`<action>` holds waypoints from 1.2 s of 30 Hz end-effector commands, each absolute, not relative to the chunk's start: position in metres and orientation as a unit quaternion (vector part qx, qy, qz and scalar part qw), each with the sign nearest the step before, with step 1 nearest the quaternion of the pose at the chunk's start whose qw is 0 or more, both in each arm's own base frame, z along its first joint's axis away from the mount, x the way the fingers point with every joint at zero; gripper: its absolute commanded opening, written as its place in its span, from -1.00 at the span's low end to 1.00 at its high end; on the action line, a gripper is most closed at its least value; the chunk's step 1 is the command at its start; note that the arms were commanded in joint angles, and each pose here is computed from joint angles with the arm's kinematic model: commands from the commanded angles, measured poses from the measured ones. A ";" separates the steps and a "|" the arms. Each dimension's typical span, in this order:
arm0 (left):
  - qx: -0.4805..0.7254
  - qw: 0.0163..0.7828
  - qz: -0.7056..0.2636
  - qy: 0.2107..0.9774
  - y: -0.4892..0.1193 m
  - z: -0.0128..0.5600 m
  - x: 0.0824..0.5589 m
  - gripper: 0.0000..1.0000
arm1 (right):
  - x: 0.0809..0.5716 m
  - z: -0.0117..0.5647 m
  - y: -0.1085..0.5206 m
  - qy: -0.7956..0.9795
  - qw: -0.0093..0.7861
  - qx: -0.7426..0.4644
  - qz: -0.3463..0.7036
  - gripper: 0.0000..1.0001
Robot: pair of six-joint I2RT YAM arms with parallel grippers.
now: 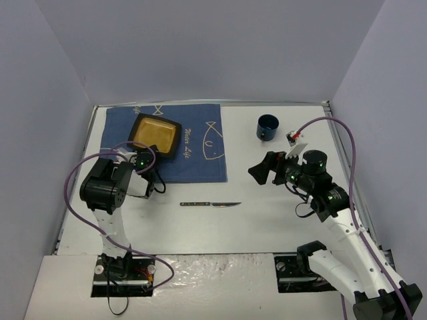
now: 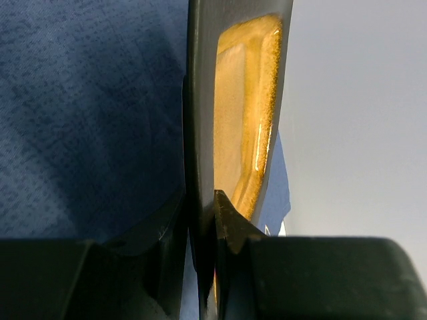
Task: Set the dinner table for one person
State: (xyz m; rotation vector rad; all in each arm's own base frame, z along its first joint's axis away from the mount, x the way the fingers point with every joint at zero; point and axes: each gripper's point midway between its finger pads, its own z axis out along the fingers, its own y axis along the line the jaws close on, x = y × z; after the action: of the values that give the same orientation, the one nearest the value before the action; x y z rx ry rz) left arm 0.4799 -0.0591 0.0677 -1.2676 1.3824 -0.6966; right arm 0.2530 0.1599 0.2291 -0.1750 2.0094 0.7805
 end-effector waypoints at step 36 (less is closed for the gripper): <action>-0.534 0.613 -0.495 0.307 -0.072 0.216 0.529 -1.00 | 0.262 0.238 0.161 0.811 0.493 -0.090 0.302 0.96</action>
State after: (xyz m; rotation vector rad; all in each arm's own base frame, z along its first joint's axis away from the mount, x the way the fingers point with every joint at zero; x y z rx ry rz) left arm 0.5183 -0.0760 0.0546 -1.3654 1.2596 -0.7409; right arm 0.2536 0.1593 0.2174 -0.2013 2.0468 0.7384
